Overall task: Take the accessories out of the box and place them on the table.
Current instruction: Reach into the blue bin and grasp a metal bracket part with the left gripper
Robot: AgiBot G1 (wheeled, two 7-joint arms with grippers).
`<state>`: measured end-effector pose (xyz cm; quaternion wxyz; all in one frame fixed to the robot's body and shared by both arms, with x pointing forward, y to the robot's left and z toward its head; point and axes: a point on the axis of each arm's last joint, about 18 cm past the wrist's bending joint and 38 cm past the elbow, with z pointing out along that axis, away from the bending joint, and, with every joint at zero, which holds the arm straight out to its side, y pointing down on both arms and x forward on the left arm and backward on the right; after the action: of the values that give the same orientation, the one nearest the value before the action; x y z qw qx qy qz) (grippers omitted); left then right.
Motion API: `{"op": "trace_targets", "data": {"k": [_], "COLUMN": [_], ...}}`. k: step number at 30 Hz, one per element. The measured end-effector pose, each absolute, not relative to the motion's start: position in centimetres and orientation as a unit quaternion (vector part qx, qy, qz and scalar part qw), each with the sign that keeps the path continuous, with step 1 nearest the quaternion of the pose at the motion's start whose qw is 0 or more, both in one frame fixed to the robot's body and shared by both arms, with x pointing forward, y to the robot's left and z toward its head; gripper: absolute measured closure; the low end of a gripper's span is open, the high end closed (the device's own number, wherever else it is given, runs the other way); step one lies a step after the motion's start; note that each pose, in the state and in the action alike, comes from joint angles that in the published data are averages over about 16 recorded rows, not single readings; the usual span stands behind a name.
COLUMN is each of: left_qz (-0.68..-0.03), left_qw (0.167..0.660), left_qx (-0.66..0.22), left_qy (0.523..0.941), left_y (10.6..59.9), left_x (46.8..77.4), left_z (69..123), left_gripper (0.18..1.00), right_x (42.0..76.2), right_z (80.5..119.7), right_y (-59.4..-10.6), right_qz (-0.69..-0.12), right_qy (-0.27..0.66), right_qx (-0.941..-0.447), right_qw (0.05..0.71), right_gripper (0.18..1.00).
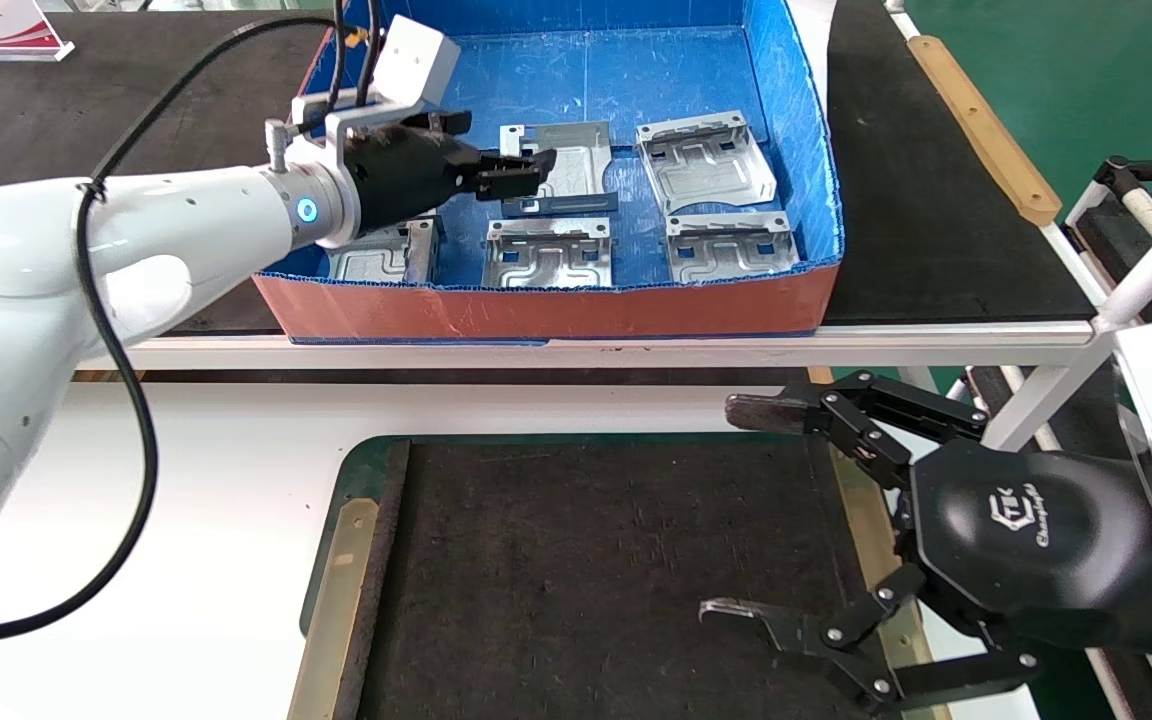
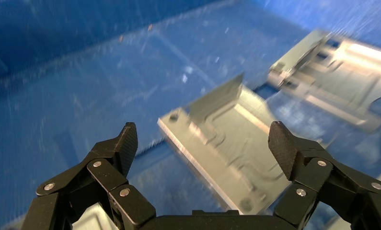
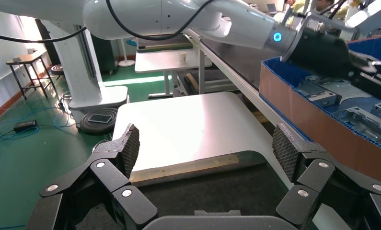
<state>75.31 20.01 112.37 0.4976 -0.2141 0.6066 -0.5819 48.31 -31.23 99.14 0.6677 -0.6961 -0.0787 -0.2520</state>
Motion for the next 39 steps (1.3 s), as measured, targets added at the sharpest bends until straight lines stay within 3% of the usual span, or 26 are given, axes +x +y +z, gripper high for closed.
{"op": "trace_targets", "data": {"k": [30, 39], "left_qz": [-0.562, -0.563], "left_qw": [0.517, 0.516], "left_qx": [-0.232, -0.232], "left_qy": [0.602, 0.603], "left_y": [18.8, 18.8], "left_x": [76.5, 76.5], "left_z": [111.0, 111.0], "left_gripper": [0.195, 0.266], "right_x": [48.3, 48.3], "right_z": [99.1, 99.1], "right_y": [-31.2, -31.2], "right_qz": [-0.252, -0.252], "right_qy": [-0.078, -0.078], "right_qx": [-0.696, -0.696], "right_qw": [0.668, 0.668], "right_gripper": [0.186, 0.230]}}
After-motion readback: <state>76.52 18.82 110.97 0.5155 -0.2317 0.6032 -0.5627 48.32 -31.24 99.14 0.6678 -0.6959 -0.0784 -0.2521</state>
